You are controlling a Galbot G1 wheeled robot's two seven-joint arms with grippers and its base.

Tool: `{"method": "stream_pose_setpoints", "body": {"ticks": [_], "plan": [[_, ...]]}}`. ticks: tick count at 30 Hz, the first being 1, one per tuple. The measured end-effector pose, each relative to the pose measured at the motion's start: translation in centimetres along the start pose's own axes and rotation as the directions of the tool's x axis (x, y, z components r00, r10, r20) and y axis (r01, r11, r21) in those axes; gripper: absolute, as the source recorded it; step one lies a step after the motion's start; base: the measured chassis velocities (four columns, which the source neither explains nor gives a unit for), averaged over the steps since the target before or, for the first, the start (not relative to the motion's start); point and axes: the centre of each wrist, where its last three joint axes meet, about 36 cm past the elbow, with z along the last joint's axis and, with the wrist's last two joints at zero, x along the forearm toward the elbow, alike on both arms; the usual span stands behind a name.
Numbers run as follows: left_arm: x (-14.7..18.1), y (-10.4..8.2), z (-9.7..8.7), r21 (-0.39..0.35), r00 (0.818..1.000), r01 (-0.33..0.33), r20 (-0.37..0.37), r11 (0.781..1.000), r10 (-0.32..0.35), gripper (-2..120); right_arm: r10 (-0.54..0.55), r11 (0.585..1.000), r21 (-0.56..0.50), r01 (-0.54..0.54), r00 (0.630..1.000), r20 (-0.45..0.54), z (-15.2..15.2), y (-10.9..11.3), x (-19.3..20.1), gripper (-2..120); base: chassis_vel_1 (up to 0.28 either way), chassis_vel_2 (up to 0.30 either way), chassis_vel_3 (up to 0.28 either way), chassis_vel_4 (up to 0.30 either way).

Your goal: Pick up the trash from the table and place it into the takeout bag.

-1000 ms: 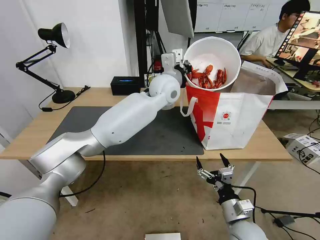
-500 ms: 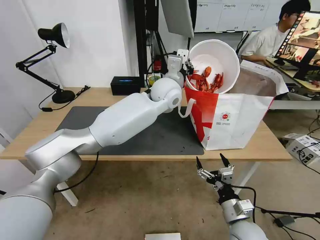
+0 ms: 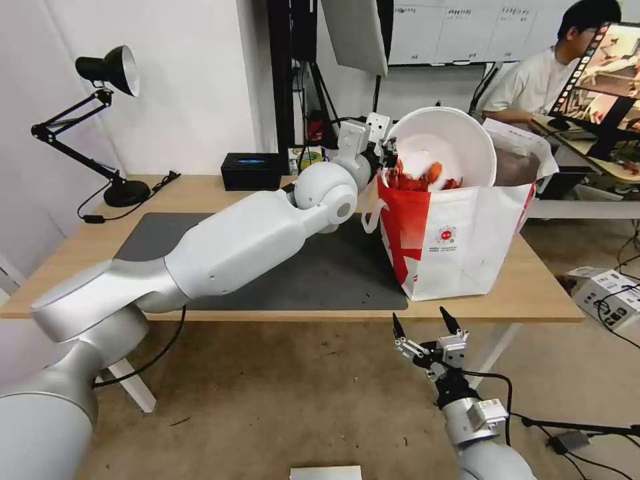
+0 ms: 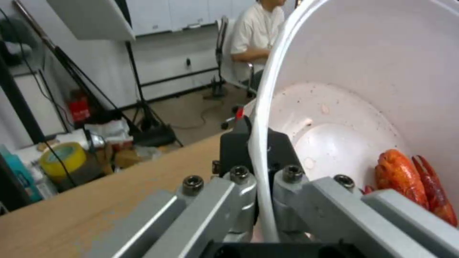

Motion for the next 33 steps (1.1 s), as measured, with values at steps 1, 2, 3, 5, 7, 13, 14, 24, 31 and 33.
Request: {"method": "stream_pose_setpoints", "body": {"ticks": [1, 2, 3, 5, 7, 13, 14, 24, 31, 33], "plan": [[0.1, 0.2, 0.0, 0.005, 1.0, -0.007, -0.015, 1.0, 0.007, 0, 0.0, 1.0, 0.0, 0.0, 1.0, 0.0, 0.0, 0.0, 0.0, 100, 0.0, 0.0, 0.0, 0.0], [0.4, 0.3, -0.2, 0.012, 0.999, -0.02, -0.036, 1.0, 0.02, 1, 0.0, 1.0, 0.0, 0.0, 1.0, 0.0, 0.0, 0.0, 0.0, 100, 0.0, 0.0, 0.0, 0.0], [0.4, 0.3, -0.2, 0.012, 0.999, -0.02, -0.036, 1.0, 0.02, 1, 0.0, 1.0, 0.0, 0.0, 1.0, 0.0, 0.0, 0.0, 0.0, 100, 0.0, 0.0, 0.0, 0.0], [0.8, 0.6, -0.4, 0.017, 0.997, -0.035, -0.062, 0.999, 0.036, 11, 0.0, 1.0, 0.0, 0.0, 1.0, 0.0, 0.0, 0.0, 0.0, 100, 0.0, 0.0, 0.0, 0.0], [1.3, 1.1, -0.3, 0.01, 0.995, -0.052, -0.09, 0.999, 0.053, 19, 0.0, 1.0, 0.0, 0.0, 1.0, 0.0, 0.0, 0.0, 0.0, 100, 0.0, 0.0, 0.0, 0.0], [1.9, 2.1, -0.3, 0.013, 0.992, -0.054, -0.114, 0.998, 0.055, 40, 0.0, 1.0, 0.0, 0.0, 1.0, 0.0, 0.0, 0.0, 0.0, 100, 0.0, 0.0, 0.0, 0.0], [1.9, 2.1, -0.3, 0.013, 0.992, -0.054, -0.114, 0.998, 0.055, 40, 0.0, 1.0, 0.0, 0.0, 1.0, 0.0, 0.0, 0.0, 0.0, 100, 0.0, 0.0, 0.0, 0.0], [3.7, 4.7, 1.7, 0.076, 0.996, -0.051, -0.074, 0.996, 0.057, 77, 0.0, 1.0, 0.0, 0.0, 1.0, 0.0, 0.0, 0.0, 0.0, 100, 0.0, 0.0, 0.0, 0.0], [6.7, 8.3, 2.8, 0.153, 0.999, -0.027, 0.031, 0.988, 0.022, 102, 0.0, 1.0, 0.0, 0.0, 1.0, 0.0, 0.0, 0.0, 0.0, 100, 0.0, 0.0, 0.0, 0.0], [8.6, 10.7, 3.6, 0.174, 0.998, -0.009, 0.06, 0.985, -0.001, 108, 0.0, 1.0, 0.0, 0.0, 1.0, 0.0, 0.0, 0.0, 0.0, 100, 0.0, 0.0, 0.0, 0.0]]}}
